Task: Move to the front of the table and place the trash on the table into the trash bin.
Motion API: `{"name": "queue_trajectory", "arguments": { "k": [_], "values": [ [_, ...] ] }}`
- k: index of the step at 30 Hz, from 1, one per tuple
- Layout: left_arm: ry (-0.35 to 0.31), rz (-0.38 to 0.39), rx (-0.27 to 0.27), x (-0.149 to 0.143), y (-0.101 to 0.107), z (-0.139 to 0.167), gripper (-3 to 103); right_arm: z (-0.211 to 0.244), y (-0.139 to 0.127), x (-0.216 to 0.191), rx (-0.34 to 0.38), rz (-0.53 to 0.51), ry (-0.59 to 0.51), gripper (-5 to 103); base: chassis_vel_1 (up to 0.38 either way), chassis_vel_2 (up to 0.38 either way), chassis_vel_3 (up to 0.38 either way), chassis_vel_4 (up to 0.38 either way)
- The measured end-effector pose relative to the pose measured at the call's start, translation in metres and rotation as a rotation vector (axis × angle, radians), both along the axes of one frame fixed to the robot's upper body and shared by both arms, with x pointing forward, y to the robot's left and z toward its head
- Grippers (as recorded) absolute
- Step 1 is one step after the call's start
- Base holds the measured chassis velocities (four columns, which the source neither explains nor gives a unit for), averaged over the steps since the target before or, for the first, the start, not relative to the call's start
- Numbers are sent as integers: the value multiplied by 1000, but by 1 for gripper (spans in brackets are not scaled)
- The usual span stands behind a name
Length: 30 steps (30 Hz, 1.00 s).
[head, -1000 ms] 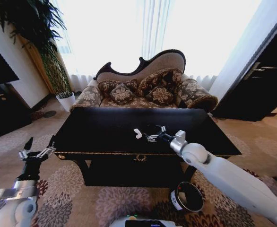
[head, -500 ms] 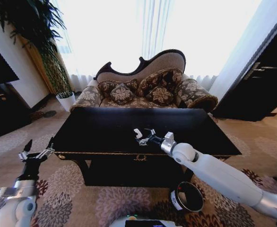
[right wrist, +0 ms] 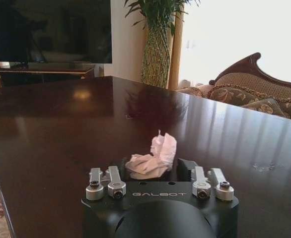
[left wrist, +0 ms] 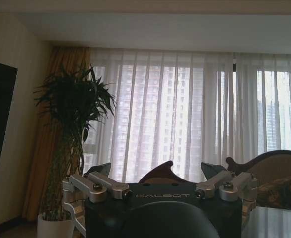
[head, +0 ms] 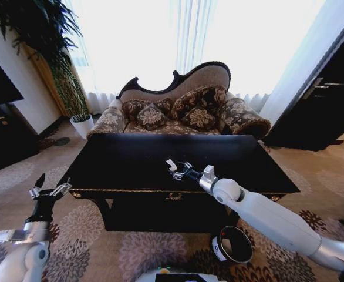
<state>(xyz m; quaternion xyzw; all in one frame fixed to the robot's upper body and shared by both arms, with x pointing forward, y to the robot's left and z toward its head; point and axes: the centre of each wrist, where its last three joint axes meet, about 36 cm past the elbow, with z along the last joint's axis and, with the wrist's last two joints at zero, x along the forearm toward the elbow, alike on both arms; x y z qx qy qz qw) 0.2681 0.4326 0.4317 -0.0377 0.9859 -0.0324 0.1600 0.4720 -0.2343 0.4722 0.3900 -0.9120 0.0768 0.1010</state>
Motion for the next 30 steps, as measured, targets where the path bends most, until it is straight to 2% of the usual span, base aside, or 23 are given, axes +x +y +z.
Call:
{"name": "queue_trajectory", "arguments": {
  "k": [1,2,5,7,10,11,14,17,18,19,21,22,25,26,30],
  "values": [
    [-1,0,1,0,1,1,100,1,-1,0,0,0,-1,57,0,0,0,0],
    [-1,0,1,0,1,1,100,1,-1,0,0,0,-1,57,0,0,0,0],
    [-8,-2,3,1,2,4,100,4,-5,-1,1,-2,-5,40,0,0,0,0],
    [-10,-3,3,1,2,4,100,5,-6,-1,2,-3,-5,40,0,0,0,0],
    [-14,-4,7,0,2,7,100,7,-11,-2,15,-1,-11,24,0,0,0,0],
    [-14,-4,7,0,2,7,100,7,-11,-2,15,-1,-11,24,0,0,0,0],
    [-15,-5,11,-1,3,9,100,11,-16,-4,43,8,-16,8,0,0,0,0],
    [-17,-6,13,-2,4,11,100,12,-19,-6,61,18,-20,3,0,0,0,0],
    [-19,-6,13,-2,4,11,100,15,-21,-7,79,24,-23,2,0,0,0,0],
    [-24,-9,13,-2,4,14,100,21,-31,-24,180,36,7,1,0,0,0,0],
    [-26,-10,12,-3,4,14,100,21,-36,-40,251,45,43,1,0,0,0,0],
    [-26,-10,12,-3,4,14,100,21,-36,-40,251,45,43,1,0,0,0,0],
    [-34,-14,12,-4,0,17,100,28,-41,-57,331,69,25,1,0,0,0,0],
    [-34,-14,12,-4,0,17,100,28,-41,-57,331,69,25,1,0,0,0,0],
    [-51,-23,13,-6,-5,24,100,38,-53,-73,423,68,-10,1,0,0,0,0]
  ]
}}
